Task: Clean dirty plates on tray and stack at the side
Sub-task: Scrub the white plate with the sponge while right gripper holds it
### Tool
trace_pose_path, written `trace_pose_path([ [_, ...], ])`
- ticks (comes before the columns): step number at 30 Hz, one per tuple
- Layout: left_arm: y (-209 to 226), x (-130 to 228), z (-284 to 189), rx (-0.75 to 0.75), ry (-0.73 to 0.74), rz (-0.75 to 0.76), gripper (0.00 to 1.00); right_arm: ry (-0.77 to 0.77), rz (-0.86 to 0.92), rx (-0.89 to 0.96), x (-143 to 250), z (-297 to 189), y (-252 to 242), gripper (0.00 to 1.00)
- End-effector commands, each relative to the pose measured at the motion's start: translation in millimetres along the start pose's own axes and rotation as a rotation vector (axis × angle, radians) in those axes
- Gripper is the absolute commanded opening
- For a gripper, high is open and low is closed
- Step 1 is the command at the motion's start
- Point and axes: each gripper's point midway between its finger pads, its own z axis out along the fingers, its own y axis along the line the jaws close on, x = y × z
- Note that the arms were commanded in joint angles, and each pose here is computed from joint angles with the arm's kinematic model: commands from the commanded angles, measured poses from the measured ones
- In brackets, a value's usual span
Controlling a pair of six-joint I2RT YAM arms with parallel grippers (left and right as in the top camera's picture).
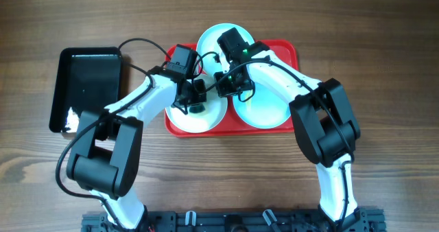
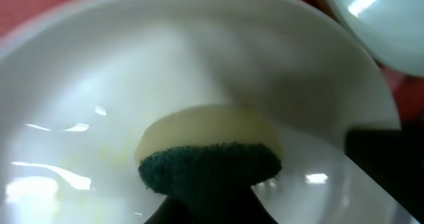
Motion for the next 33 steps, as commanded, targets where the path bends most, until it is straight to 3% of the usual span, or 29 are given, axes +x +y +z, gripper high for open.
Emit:
trace_pose_path([
  [1,68.4,-4.4,3.8,-0.369,-0.066,0.013,0.13,0.035,0.045,0.050,6.9,13.4,-17.1,0.04],
  [4,92.1,-9.7,-8.0,-0.518,-0.107,0.026,0.13,0.035,0.044,0.050,6.9,13.4,-17.5,0.05],
  [7,100.5,-14.7,-14.2,-0.578,-0.135,0.036,0.04,0.033,0.044,0.049,6.3,13.3,-17.5,0.05],
  [14,87.0,-22.7,-41.1,-0.548,-0.177,0.031,0.04,0.031,0.045,0.049,5.9,13.0,-17.3,0.04],
  [16,65.0,-25.0,-54.8,-0.428,-0.194,0.023,0.04,0.031,0.044,0.049,5.6,12.9,-17.2,0.04],
  [20,-12.6,-11.7,-67.8,0.022,-0.118,0.031,0.04,0.028,0.045,0.048,5.0,12.9,-17.0,0.04],
  [23,-34.9,4.6,-62.4,0.159,-0.034,0.038,0.04,0.024,0.044,0.046,3.8,12.9,-16.6,0.04],
  [28,-18.5,32.5,-33.5,0.101,0.065,0.020,0.04,0.022,0.043,0.046,3.6,12.9,-16.5,0.04],
  [33,23.5,35.2,-14.1,-0.106,0.046,0.014,0.05,0.024,0.043,0.046,4.0,12.9,-16.4,0.04],
])
